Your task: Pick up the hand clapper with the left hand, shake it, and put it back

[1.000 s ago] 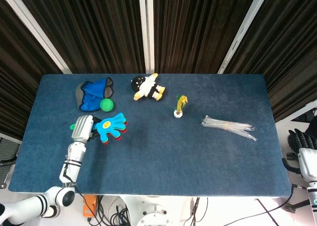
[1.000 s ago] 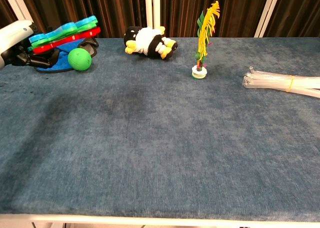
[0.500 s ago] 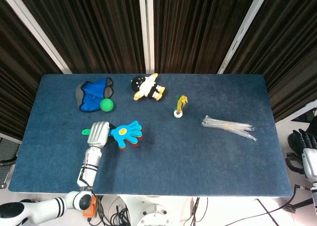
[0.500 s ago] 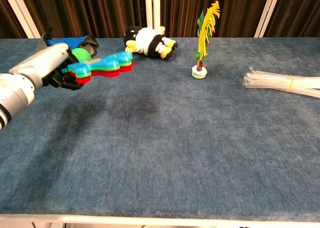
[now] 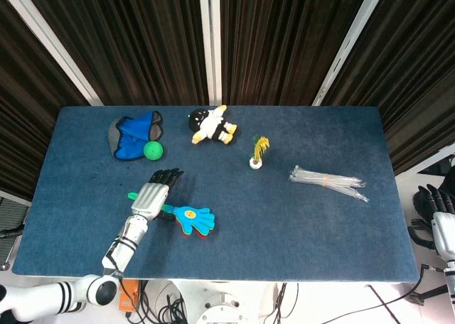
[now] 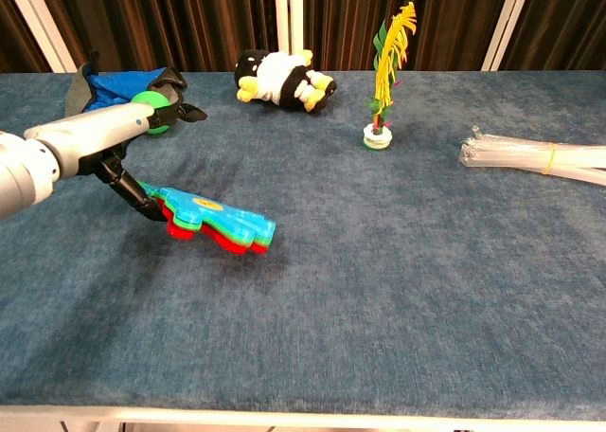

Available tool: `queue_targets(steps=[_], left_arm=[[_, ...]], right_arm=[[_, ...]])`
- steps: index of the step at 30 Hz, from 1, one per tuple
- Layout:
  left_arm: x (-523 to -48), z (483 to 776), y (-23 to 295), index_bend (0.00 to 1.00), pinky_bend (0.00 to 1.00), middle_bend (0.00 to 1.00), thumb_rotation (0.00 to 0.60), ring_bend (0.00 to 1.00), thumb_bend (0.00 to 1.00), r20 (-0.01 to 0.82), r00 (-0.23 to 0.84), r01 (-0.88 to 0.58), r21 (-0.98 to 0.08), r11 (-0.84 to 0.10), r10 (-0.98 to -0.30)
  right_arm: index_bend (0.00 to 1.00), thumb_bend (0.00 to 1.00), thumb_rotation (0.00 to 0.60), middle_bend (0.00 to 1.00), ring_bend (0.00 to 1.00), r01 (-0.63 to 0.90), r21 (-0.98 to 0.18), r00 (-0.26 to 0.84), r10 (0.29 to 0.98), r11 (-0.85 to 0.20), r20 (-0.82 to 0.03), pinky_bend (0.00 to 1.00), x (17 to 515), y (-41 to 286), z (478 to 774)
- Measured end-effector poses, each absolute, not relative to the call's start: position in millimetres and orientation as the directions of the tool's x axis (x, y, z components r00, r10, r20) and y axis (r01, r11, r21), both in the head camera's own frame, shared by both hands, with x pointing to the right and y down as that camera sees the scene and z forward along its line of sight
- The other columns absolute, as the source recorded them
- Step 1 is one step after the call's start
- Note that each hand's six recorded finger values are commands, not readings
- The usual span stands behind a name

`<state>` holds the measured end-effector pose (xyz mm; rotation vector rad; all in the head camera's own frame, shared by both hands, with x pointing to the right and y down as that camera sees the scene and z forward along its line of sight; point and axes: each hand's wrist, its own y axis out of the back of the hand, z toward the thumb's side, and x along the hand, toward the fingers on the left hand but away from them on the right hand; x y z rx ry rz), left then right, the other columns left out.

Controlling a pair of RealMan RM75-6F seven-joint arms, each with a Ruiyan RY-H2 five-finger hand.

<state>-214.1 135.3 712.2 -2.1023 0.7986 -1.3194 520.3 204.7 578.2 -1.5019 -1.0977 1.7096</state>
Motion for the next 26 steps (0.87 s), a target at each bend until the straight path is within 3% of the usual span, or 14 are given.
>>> queue_targets(steps=[12,16,19,26], left_arm=[[-242.2,676.0,116.5,0.00,0.00,0.00,0.600,0.00,0.05,0.574,0.302,-0.155,-0.758,-0.633,-0.761],[-277.0,659.5,112.1,0.00,0.00,0.00,0.600,0.00,0.07,0.536,0.247,-0.112,-0.812,-0.573,-0.807],[-302.4,647.0,113.2,0.00,0.00,0.00,0.600,0.00,0.15,0.489,0.221,-0.095,-0.850,-0.518,-0.844],[-394.1,631.7,147.5,0.00,0.00,0.00,0.600,0.00,0.19,0.401,0.168,0.065,-0.916,-0.396,-0.900]], right_arm=[[0.00,0.23,0.600,0.00,0.00,0.085,-0.886,-0.166,0.871,-0.455,-0.463,0.00,515.5,201.5,571.3],[0.00,0.23,0.600,0.00,0.00,0.090,-0.891,-0.161,0.876,-0.446,-0.455,0.00,511.7,199.2,569.1],[0.00,0.23,0.600,0.00,0.00,0.088,-0.892,-0.147,0.880,-0.444,-0.452,0.00,505.9,198.7,569.6],[0.00,0.23,0.600,0.00,0.00,0.075,-0.897,-0.111,0.891,-0.435,-0.441,0.00,493.6,200.6,570.5]])
